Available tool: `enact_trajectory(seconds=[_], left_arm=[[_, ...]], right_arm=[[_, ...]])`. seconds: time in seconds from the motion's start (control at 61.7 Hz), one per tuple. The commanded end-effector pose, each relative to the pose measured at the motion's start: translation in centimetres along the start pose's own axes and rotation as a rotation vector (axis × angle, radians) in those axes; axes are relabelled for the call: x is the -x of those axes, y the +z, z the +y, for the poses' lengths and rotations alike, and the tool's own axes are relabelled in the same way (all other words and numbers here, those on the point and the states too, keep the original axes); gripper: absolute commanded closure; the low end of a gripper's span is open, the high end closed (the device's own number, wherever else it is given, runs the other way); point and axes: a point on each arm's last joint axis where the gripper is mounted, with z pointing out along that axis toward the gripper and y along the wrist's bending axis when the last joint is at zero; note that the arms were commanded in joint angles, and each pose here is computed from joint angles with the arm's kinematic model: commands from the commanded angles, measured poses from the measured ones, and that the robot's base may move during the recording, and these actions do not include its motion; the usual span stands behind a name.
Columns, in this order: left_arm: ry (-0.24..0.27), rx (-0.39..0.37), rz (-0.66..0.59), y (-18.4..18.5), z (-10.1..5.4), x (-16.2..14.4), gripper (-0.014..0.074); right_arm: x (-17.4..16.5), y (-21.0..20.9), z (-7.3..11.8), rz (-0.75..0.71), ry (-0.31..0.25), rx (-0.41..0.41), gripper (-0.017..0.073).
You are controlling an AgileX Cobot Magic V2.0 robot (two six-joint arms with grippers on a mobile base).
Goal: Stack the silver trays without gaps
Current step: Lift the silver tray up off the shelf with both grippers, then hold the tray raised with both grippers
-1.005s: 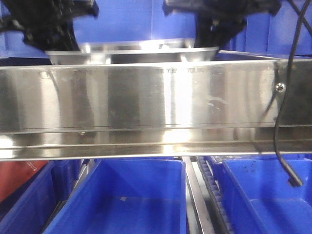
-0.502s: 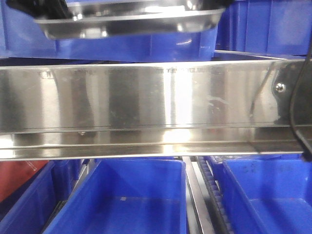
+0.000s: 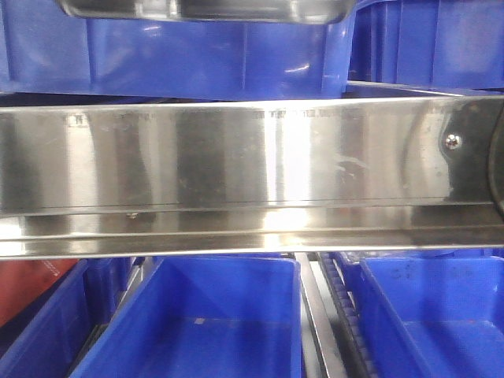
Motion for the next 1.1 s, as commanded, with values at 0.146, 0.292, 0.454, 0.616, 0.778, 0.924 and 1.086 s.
enact_trajectory(seconds=[0.146, 0.292, 0.454, 0.616, 0.778, 0.924, 1.086], left_arm=[[0.086, 0.029, -0.137, -2.5, -2.7, 1.8, 0.061], [0.061, 0.012, -0.16, -2.8, -2.9, 2.2, 0.061], [0.058, 0.003, -0.196, -3.2, -2.9, 2.9, 0.061], [0.061, -0.031, -0.252, -3.4, -3.2, 3.4, 0.061], [0.061, -0.036, -0.26, -3.4, -3.3, 3.5, 0.061], [0.062, -0.037, -0.262, -3.4, -3.3, 3.5, 0.061], [0.066, -0.043, -0.276, -3.5, -3.4, 3.6, 0.061]], right_arm=[[1.2, -1.7, 0.6, -0.108, -0.032, -0.04, 0.0616], [2.2, -2.7, 0.7, -0.146, -0.021, -0.031, 0.0616], [3.3, -3.7, 0.8, -0.188, -0.009, -0.018, 0.0616], [4.0, -4.4, 0.9, -0.213, -0.001, -0.011, 0.0616], [4.2, -4.6, 1.0, -0.229, 0.0, -0.002, 0.0616], [4.2, -4.6, 1.0, -0.237, -0.006, -0.004, 0.0616], [4.5, -4.7, 1.1, -0.264, -0.011, 0.01, 0.0616]])
